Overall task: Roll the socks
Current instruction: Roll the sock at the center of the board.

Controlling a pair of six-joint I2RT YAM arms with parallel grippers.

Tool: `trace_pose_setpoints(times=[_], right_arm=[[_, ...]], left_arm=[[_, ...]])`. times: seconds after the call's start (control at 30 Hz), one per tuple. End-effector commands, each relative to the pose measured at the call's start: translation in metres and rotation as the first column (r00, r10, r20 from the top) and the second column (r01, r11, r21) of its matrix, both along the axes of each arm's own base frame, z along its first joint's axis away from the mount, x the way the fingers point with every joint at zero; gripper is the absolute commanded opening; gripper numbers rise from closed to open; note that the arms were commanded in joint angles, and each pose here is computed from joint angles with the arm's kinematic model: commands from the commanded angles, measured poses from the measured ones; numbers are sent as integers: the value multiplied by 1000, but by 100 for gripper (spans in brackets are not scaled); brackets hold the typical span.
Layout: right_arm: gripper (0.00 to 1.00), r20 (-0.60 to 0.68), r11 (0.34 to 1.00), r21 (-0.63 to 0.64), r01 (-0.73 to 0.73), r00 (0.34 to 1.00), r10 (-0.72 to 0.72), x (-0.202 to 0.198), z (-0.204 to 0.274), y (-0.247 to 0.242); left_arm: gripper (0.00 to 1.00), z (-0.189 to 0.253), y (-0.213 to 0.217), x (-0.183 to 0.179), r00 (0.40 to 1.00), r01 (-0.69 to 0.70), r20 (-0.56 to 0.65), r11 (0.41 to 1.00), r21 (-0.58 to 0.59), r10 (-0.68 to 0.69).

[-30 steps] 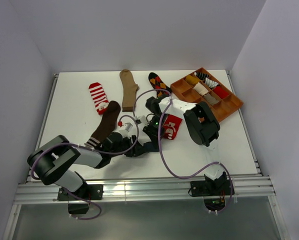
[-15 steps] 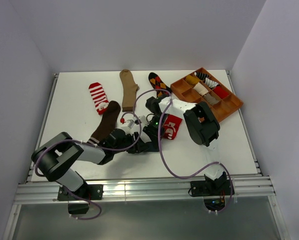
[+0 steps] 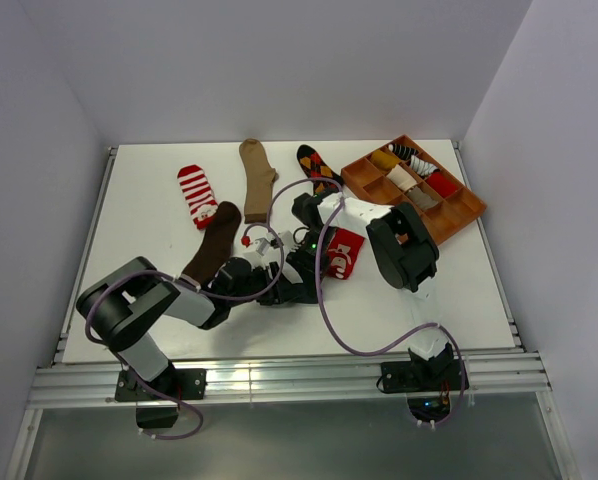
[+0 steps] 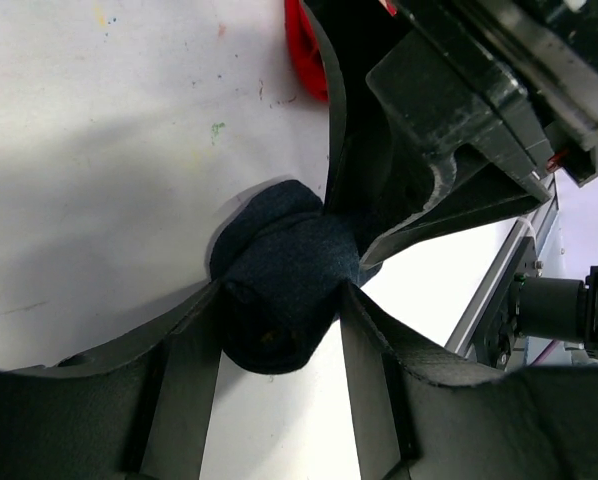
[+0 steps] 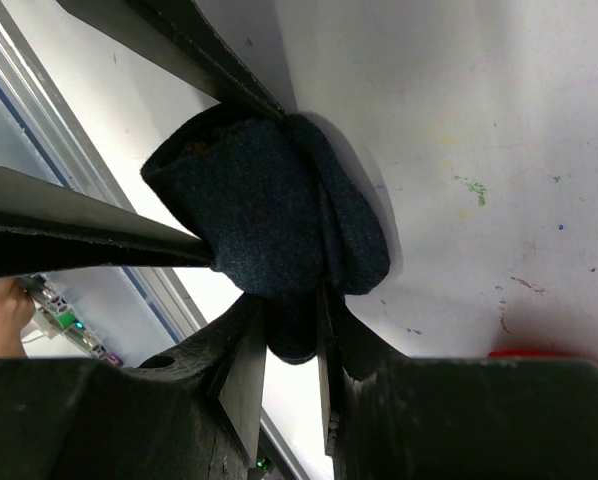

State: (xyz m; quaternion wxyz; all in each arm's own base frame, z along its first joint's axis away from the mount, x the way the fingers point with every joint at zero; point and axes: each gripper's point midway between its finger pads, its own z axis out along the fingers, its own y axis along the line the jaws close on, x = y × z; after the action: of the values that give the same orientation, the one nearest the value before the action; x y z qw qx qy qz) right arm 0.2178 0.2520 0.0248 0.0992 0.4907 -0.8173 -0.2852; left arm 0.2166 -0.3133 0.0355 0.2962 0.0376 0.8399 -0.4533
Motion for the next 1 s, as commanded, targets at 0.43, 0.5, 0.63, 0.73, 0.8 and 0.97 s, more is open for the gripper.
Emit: trace_pose_setpoints(times=[0.43,0.5,0.63,0.73,0.8,0.97], right_arm=[[26,187,998,-51,-29,982,38,46,-46,-1],[26,188,998,-52,-26,982,35,46,-45,-1],[28,213,999,-48,-14,977,24,50,-44,0],[33,229,999,-41,-6,973,16,52,-41,1],[39,236,999,-38,4,972,5,53,-40,0],[50,256,1000,8,26,966,-27,58,-28,2]], left_arm=[[28,-6,-4,2,995,-48,-86,999,-24,46],[19,-7,-4,2,993,-56,-102,998,-17,54],[0,-17,1,0,986,-76,-149,997,33,80],[0,-23,4,-2,980,-80,-177,994,73,91],[0,-29,8,-4,974,-82,-202,991,108,103],[0,-38,16,-8,966,-77,-231,981,179,118]])
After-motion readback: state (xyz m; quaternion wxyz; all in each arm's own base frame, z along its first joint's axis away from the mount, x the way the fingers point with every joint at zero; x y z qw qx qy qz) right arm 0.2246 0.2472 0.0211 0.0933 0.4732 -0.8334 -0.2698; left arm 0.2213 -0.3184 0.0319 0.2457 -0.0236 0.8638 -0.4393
